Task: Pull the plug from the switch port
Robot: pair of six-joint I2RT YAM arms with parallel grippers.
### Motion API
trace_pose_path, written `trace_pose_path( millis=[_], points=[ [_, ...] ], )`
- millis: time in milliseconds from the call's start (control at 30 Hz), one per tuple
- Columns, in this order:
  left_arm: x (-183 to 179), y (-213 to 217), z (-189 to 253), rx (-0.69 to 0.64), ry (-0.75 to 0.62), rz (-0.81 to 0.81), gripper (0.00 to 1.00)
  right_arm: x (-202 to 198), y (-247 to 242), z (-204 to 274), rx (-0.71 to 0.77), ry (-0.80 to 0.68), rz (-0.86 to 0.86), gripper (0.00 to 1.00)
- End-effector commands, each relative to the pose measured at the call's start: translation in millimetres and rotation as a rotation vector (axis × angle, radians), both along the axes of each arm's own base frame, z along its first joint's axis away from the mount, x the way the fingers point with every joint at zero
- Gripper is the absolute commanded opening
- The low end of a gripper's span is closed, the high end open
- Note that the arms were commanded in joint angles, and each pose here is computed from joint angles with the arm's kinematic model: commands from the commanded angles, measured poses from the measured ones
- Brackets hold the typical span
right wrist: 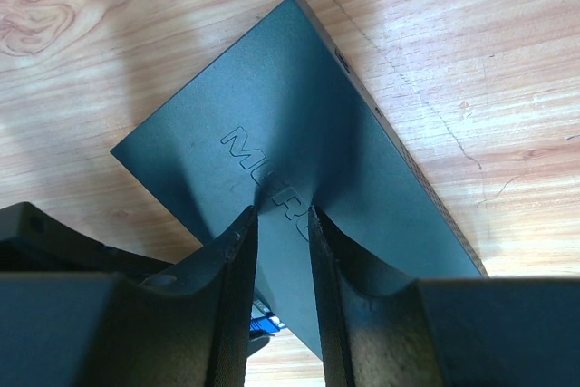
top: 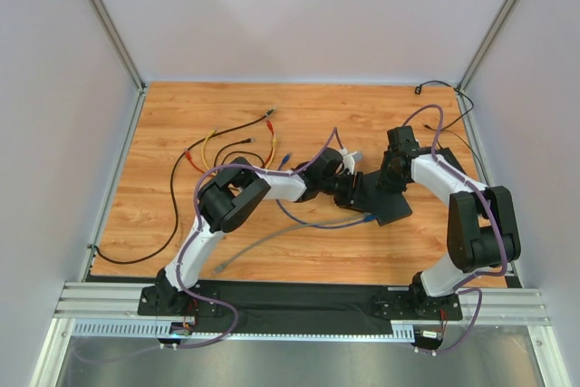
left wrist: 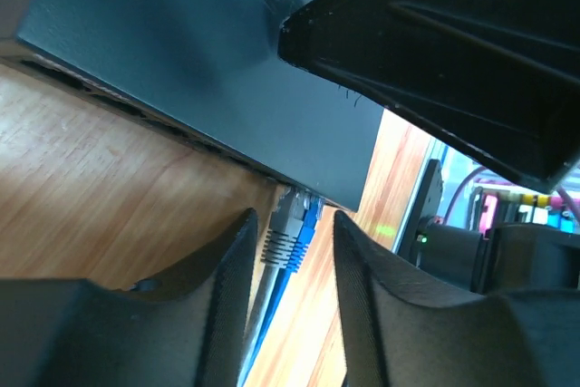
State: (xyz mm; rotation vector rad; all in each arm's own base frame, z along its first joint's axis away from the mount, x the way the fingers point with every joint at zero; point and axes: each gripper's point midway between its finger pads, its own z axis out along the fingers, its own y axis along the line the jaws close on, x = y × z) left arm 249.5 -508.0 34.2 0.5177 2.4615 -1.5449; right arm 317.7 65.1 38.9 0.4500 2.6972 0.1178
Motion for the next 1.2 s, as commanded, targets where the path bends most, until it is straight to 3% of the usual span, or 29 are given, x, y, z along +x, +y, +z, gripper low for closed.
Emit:
trace_pose_path(
  millis=[0, 533, 833, 867, 1167],
  points=[
    [0.5, -12.6, 2.9, -0.038, 0.016, 0.015, 0.45, -27.4, -3.0, -23.8, -0.015, 0.11, 0.016, 0.31],
    [-0.6, -13.3, -5.3, -0.048, 0.046, 0.036, 0.32, -27.6, -4.4, -23.7, -0.022, 0.112, 0.007, 0.31],
    [-3.2, -12.7, -14.8, -0.04, 0.067, 0.036, 0.07, -28.5, -7.3, -24.7, -0.034, 0.116, -0.004, 0.31],
    [-4.0, -12.6, -15.7, -0.035, 0.066, 0.034, 0.0, -28.2, -7.8, -24.4, -0.037, 0.116, -0.005, 0.31],
    [-9.2, -2.7, -30.3, 0.006, 0.029, -0.002, 0.0, -29.2, -11.0, -27.6, -0.053, 0.12, -0.018, 0.31]
  ],
)
